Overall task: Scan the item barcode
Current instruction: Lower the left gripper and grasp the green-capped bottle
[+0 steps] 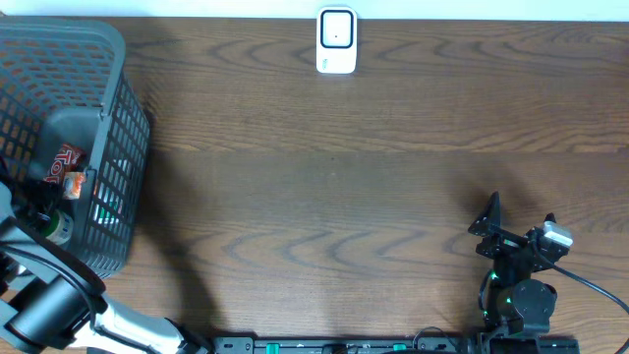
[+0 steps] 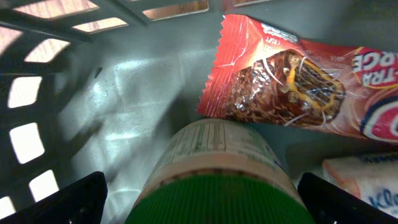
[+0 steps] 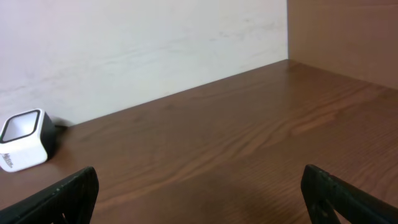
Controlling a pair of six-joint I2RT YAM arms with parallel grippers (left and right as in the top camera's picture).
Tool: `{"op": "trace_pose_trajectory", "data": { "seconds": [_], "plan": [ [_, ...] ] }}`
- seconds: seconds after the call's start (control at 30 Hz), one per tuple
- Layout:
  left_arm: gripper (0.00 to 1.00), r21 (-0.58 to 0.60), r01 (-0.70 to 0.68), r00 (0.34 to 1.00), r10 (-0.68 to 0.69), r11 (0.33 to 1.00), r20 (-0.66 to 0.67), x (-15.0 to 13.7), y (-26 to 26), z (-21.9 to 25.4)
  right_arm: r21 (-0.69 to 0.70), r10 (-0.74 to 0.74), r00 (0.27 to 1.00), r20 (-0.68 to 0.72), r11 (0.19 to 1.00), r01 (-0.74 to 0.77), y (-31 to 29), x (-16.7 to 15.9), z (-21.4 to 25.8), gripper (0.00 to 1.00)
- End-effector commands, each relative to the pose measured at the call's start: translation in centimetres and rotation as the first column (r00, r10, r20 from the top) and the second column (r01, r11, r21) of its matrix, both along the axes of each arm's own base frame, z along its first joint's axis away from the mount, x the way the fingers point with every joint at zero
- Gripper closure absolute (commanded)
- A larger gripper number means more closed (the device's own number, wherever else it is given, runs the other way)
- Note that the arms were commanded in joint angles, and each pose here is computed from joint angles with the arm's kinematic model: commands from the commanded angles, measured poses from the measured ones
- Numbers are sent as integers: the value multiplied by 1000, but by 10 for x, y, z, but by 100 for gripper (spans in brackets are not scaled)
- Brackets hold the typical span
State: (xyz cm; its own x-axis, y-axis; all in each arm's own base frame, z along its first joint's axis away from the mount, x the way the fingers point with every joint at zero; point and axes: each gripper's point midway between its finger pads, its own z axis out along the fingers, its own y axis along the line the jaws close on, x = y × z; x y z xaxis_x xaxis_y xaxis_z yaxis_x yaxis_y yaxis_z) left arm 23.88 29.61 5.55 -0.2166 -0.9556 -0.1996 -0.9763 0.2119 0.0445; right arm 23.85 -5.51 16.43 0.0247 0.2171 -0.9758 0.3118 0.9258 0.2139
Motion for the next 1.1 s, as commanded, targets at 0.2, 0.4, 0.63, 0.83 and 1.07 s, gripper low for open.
{"op": "trace_pose_trajectory", "data": {
  "seconds": [0.2, 0.4, 0.63, 0.83, 1.07],
  "plan": [
    [2, -33, -1, 999, 0, 999, -32, -4, -5, -17, -10, -19, 1000, -4, 1000, 19, -4, -1, -1, 1],
    [2, -68, 2, 1000, -4, 998, -31, -2, -9, -26, -10, -19, 1000, -4, 1000, 19, -4, -1, -1, 1],
    [2, -81, 1, 999, -5, 997, -41, -3, -11, -31, -10, -19, 1000, -4, 1000, 19, -4, -1, -1, 1],
    [27, -94, 0, 999, -5, 996, -52, -7, -14, -30, -10, -19, 1000, -4, 1000, 19, -4, -1, -1, 1],
    [35, -72, 6, 1000, -6, 997, -3, -2, -14, -2, -10, -19, 1000, -4, 1000, 19, -4, -1, -1, 1]
  ]
}}
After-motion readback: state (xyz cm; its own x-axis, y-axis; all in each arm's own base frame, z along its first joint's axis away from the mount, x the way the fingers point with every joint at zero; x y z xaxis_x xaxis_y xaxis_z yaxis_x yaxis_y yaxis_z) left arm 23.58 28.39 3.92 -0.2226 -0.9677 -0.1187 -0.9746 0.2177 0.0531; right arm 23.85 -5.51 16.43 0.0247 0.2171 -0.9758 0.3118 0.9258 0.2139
